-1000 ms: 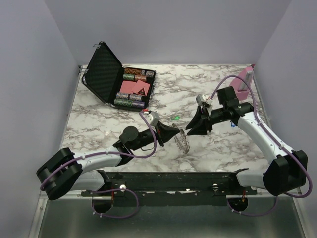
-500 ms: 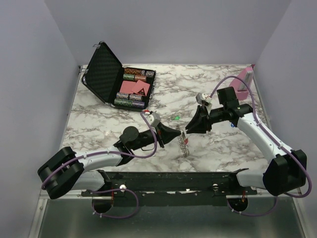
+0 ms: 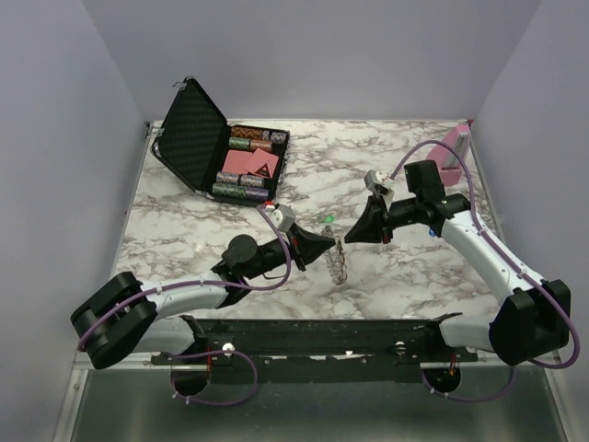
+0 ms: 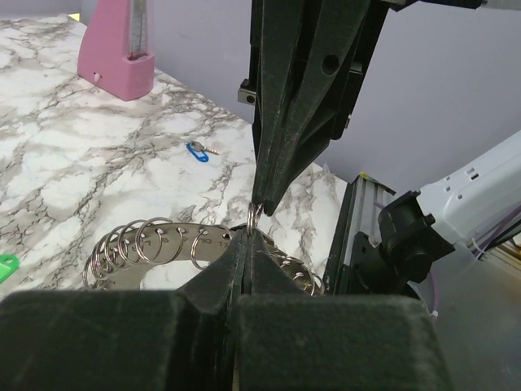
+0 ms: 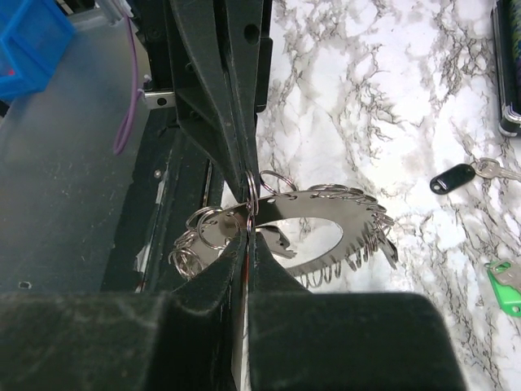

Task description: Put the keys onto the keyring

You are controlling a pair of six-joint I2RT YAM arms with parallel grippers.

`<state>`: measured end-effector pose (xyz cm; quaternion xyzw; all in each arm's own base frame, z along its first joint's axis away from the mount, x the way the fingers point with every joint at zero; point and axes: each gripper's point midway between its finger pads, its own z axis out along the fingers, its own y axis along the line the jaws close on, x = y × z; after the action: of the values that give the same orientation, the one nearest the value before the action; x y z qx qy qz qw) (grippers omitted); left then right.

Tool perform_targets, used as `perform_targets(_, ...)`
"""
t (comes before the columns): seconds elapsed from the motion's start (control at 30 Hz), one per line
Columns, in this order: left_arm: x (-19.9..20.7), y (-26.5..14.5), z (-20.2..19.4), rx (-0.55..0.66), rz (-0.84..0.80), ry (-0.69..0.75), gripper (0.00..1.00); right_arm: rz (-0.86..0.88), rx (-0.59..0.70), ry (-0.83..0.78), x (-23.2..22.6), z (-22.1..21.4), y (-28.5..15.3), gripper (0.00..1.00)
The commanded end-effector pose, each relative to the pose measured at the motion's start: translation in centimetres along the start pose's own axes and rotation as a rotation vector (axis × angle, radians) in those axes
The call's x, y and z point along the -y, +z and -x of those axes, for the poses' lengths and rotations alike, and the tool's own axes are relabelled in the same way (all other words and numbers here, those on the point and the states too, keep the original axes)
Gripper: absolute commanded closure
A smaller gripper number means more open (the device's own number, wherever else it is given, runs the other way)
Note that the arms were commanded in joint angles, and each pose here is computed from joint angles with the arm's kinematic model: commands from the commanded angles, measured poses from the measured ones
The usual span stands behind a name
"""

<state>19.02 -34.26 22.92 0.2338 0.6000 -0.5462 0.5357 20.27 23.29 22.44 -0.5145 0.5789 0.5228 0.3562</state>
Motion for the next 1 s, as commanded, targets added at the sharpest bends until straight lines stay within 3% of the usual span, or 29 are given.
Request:
perform_targets(0.0,0.7,0.2,2.7,0.112,-0.010,-0.017,1.00,-0.004,-0.003,-0.007,-0.2,-0.2,0.1,0.92)
perform_targets(0.23,0.5,0.2,3.2,0.146,0.004,-0.035,1.00,0.005,-0.004,-0.007,-0.4,-0.3,0.2,1.00)
perform_targets(0.97,1.1,1.7,4.5,0.261,-0.028,-0.073,1.00,0.057,-0.006,-0.016,-1.6,-0.4,0.9,1.00)
